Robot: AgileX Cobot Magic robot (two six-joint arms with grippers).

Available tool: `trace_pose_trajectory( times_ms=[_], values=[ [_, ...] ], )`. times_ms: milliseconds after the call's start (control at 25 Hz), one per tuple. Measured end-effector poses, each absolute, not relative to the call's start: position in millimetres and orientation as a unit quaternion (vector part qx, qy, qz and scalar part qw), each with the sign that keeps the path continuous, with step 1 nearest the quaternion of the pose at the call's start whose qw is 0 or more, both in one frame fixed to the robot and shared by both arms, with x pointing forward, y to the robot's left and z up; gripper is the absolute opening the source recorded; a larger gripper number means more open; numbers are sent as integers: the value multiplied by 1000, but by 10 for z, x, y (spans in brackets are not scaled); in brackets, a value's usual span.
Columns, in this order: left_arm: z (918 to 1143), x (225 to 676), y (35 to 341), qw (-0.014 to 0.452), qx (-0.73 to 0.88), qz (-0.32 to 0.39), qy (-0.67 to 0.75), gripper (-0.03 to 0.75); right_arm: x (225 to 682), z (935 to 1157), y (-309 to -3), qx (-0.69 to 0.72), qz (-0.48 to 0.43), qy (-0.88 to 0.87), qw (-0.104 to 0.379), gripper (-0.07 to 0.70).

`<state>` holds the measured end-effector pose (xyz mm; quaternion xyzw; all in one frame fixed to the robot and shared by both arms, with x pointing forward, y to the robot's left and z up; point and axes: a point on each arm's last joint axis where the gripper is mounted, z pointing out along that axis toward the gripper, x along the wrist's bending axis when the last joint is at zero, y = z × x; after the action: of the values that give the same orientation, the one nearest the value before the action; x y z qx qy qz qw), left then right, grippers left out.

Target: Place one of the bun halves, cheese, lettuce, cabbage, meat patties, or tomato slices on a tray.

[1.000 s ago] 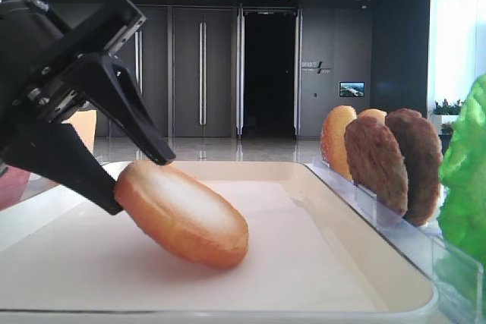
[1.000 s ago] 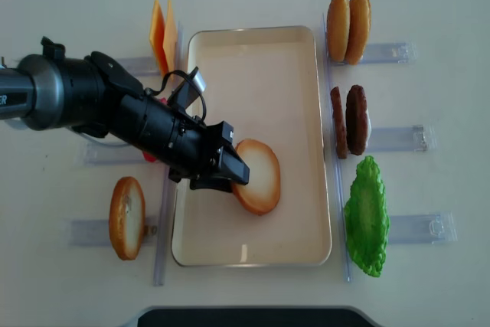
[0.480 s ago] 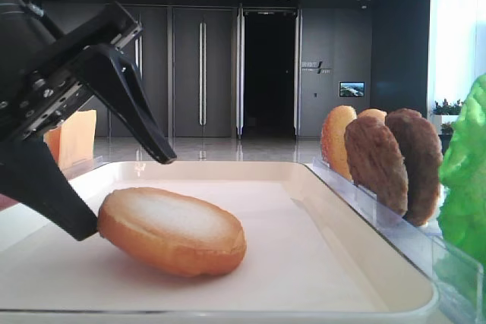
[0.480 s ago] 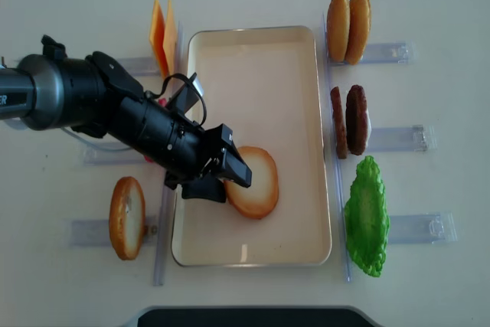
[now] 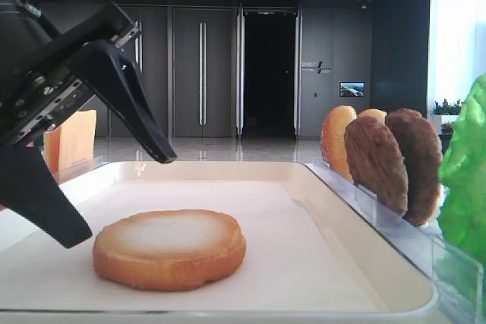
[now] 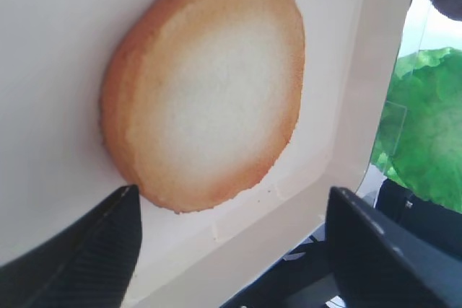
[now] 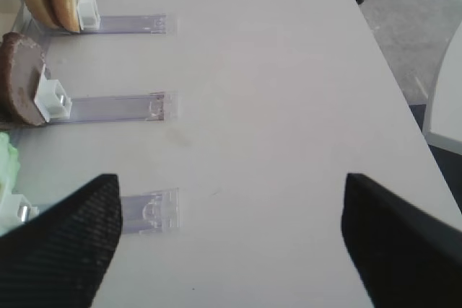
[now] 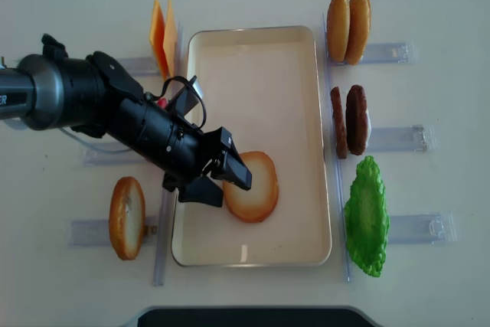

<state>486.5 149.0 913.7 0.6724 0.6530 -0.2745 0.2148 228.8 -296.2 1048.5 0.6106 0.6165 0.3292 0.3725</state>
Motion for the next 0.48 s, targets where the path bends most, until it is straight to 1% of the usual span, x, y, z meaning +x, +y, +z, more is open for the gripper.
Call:
trace_pose_trajectory(
  times_ms=[320,480],
  values=[
    [9145,4819,1490,203,684,-291,638,601,2288,10485,-2962,611,329,616,373,587],
    [9188,4834,1487,195,709,-291,612,601,2288,10485,-2962,611,329,616,373,587]
  ],
)
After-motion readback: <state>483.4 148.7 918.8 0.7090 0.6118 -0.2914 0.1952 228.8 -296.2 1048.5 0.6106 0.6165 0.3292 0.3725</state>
